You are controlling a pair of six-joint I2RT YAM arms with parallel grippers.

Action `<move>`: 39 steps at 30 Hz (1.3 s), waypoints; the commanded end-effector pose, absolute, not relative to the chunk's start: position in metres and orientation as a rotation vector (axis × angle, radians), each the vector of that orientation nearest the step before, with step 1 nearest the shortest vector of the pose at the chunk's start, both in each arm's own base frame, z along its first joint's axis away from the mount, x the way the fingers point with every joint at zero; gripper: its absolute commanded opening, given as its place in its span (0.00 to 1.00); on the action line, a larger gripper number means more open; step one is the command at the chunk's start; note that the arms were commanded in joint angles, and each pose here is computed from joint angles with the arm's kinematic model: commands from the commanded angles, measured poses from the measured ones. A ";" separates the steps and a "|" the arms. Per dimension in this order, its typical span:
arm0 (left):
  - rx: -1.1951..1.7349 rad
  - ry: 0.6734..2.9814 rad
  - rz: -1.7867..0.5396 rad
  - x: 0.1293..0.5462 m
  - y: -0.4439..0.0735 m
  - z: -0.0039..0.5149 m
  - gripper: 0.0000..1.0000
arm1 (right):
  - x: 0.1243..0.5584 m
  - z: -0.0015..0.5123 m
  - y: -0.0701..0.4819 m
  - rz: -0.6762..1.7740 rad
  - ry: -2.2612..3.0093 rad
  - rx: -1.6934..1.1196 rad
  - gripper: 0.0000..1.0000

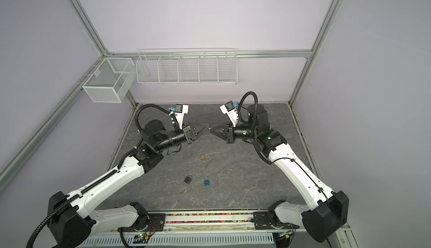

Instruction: Unlock with the key

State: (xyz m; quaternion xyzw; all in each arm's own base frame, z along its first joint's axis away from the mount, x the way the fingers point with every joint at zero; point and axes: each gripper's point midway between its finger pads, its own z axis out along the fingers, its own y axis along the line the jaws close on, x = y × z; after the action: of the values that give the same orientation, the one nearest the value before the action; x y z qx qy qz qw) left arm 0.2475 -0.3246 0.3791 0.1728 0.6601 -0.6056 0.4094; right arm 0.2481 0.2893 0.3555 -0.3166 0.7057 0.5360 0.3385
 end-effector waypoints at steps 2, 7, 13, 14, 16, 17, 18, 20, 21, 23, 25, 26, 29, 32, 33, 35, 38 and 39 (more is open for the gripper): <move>0.437 1.642 -1.504 0.251 -0.323 0.387 0.00 | 0.240 0.374 0.288 1.404 1.758 -0.880 0.06; 0.412 1.636 -1.486 0.254 -0.319 0.392 0.11 | 0.243 0.370 0.286 1.386 1.792 -0.845 0.06; 0.278 1.663 -1.395 0.264 -0.296 0.388 0.39 | 0.250 0.335 0.271 1.308 1.961 -0.723 0.06; 0.248 1.690 -1.369 0.266 -0.292 0.380 0.40 | 0.250 0.328 0.269 1.297 1.998 -0.696 0.06; 0.162 1.783 -1.276 0.272 -0.278 0.358 0.41 | 0.249 0.311 0.264 1.283 2.067 -0.640 0.06; 0.137 1.818 -1.241 0.272 -0.274 0.349 0.41 | 0.248 0.302 0.261 1.275 2.094 -0.624 0.06; 0.095 1.868 -1.195 0.273 -0.267 0.338 0.41 | 0.245 0.292 0.259 1.263 2.122 -0.613 0.07; 0.019 1.985 -1.098 0.270 -0.256 0.314 0.41 | 0.240 0.275 0.255 1.231 2.177 -0.585 0.07; 0.004 2.051 -1.050 0.266 -0.252 0.300 0.41 | 0.237 0.267 0.252 1.214 2.199 -0.570 0.07; -0.027 2.169 -0.955 0.256 -0.246 0.275 0.41 | 0.231 0.253 0.247 1.160 2.249 -0.538 0.06; -0.042 2.257 -0.884 0.241 -0.244 0.252 0.41 | 0.225 0.237 0.242 1.095 2.313 -0.508 0.07; -0.053 2.295 -0.866 0.234 -0.244 0.243 0.41 | 0.222 0.229 0.241 1.073 2.342 -0.494 0.07; -0.086 2.422 -0.822 0.214 -0.250 0.207 0.41 | 0.209 0.204 0.239 1.044 2.434 -0.469 0.07; -0.110 2.532 -0.748 0.195 -0.256 0.175 0.41 | 0.197 0.177 0.236 1.043 2.510 -0.393 0.07; -0.114 2.566 -0.729 0.189 -0.259 0.166 0.41 | 0.193 0.170 0.235 1.056 2.525 -0.359 0.07; -0.121 2.635 -0.693 0.179 -0.265 0.150 0.41 | 0.186 0.162 0.235 1.107 2.521 -0.330 0.07; -0.144 2.758 -0.617 0.162 -0.272 0.126 0.42 | 0.181 0.145 0.221 1.042 2.569 -0.268 0.06; -0.144 2.786 -0.580 0.157 -0.275 0.118 0.42 | 0.178 0.141 0.218 1.035 2.584 -0.263 0.06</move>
State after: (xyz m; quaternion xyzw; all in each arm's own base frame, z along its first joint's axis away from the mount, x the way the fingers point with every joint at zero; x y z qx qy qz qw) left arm 0.1695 -0.2837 0.1369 -0.0128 0.9518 -0.2488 0.1788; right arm 0.1773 0.2236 0.1425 -0.1188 0.9070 0.3690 0.1647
